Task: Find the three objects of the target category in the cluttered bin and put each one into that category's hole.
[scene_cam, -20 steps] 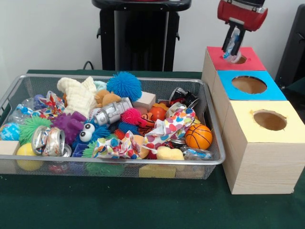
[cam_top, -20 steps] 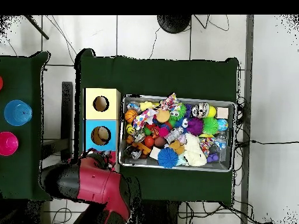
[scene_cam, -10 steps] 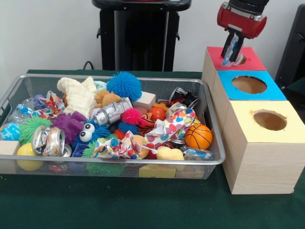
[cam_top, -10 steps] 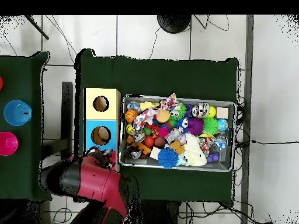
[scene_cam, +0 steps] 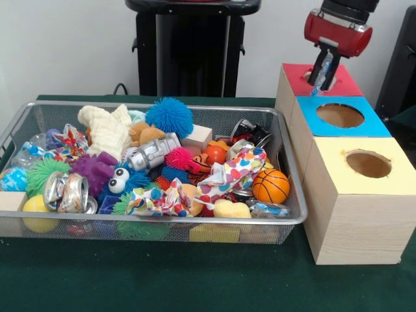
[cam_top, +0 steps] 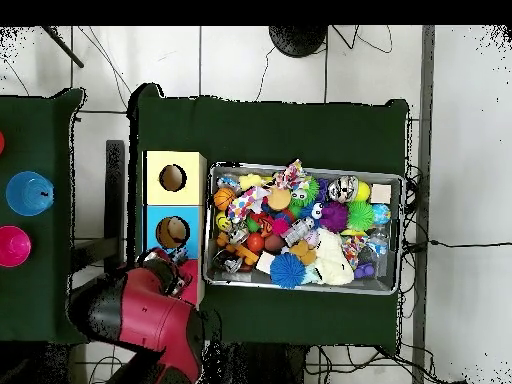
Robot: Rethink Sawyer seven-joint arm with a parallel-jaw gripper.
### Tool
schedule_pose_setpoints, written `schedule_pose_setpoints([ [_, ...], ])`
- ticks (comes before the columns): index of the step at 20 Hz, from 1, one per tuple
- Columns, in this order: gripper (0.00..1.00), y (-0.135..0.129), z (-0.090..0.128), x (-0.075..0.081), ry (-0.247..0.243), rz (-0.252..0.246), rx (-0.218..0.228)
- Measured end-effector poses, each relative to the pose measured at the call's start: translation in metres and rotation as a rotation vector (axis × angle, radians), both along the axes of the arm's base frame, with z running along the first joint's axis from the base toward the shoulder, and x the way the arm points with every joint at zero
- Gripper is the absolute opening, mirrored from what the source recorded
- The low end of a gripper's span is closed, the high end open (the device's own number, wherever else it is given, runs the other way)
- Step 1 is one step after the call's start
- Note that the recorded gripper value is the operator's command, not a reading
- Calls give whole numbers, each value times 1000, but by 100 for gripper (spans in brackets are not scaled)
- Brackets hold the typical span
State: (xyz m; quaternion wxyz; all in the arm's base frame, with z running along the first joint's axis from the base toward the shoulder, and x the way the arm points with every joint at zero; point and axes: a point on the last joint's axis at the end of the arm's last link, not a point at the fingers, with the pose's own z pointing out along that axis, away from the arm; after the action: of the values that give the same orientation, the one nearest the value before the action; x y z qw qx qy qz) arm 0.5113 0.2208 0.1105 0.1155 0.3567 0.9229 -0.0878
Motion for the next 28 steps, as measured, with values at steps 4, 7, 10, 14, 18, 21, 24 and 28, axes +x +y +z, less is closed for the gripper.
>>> schedule_pose_setpoints([
  [4,0,10,2,0,-18,-28,12],
  [7,0,20,3,-6,-5,-44,26],
  [10,0,28,8,-14,59,-76,48],
  [14,0,27,22,-12,122,-109,68],
  [18,0,19,35,0,137,-130,76],
  [21,0,10,42,13,117,-144,77],
  [24,0,-4,50,29,92,-158,72],
  [28,0,-29,60,52,64,-162,55],
])
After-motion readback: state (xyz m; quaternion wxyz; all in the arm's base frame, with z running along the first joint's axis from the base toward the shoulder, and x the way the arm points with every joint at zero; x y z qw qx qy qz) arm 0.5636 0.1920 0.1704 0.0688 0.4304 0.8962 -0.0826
